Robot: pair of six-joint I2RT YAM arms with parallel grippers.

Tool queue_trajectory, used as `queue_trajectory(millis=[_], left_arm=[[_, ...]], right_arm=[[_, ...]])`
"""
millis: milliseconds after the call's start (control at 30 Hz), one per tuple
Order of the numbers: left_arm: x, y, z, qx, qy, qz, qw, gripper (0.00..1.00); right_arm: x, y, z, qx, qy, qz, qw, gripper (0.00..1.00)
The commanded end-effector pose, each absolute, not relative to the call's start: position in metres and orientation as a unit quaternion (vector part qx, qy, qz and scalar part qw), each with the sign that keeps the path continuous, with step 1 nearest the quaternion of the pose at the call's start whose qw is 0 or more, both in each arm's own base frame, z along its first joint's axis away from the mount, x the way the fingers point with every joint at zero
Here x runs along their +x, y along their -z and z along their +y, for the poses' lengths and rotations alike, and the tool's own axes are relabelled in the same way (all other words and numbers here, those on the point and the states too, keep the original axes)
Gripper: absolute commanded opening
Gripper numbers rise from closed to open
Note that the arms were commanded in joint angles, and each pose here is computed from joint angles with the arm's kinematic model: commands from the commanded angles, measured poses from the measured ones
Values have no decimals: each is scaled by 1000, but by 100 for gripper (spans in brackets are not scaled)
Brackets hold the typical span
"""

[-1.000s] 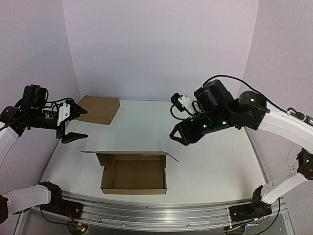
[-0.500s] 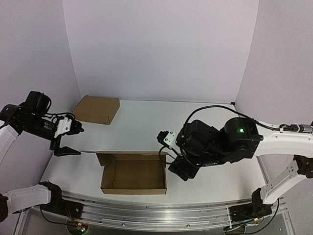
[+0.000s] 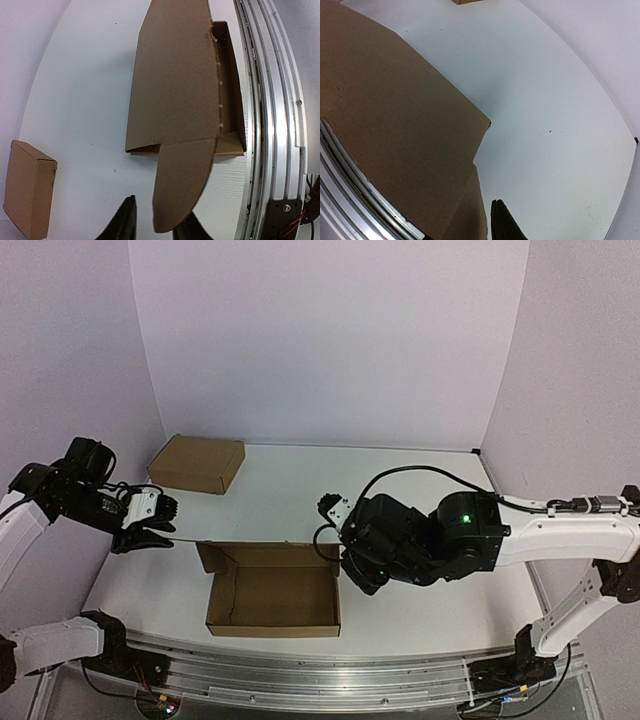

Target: Fold the paper box

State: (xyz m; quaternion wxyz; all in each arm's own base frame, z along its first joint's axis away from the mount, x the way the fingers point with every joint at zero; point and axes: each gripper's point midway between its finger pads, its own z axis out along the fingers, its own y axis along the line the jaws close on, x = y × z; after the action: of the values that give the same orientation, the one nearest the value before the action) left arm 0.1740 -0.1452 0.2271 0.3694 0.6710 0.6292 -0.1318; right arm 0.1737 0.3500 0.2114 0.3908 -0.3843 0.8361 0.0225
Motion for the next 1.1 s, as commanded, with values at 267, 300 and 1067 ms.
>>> queue_trajectory(millis=[267,300,1067], left_arm=[[230,-278,-161,451,201,733,467,0],[237,-283,-162,413,218,749,469,0],[295,-226,-211,53,362,823,434,0]], right_arm=[[214,-228,364,-81,-65,875,473,0],[217,-230,364,-30,-82,873,480,0],[265,-252,415,188,-111,766,605,0]])
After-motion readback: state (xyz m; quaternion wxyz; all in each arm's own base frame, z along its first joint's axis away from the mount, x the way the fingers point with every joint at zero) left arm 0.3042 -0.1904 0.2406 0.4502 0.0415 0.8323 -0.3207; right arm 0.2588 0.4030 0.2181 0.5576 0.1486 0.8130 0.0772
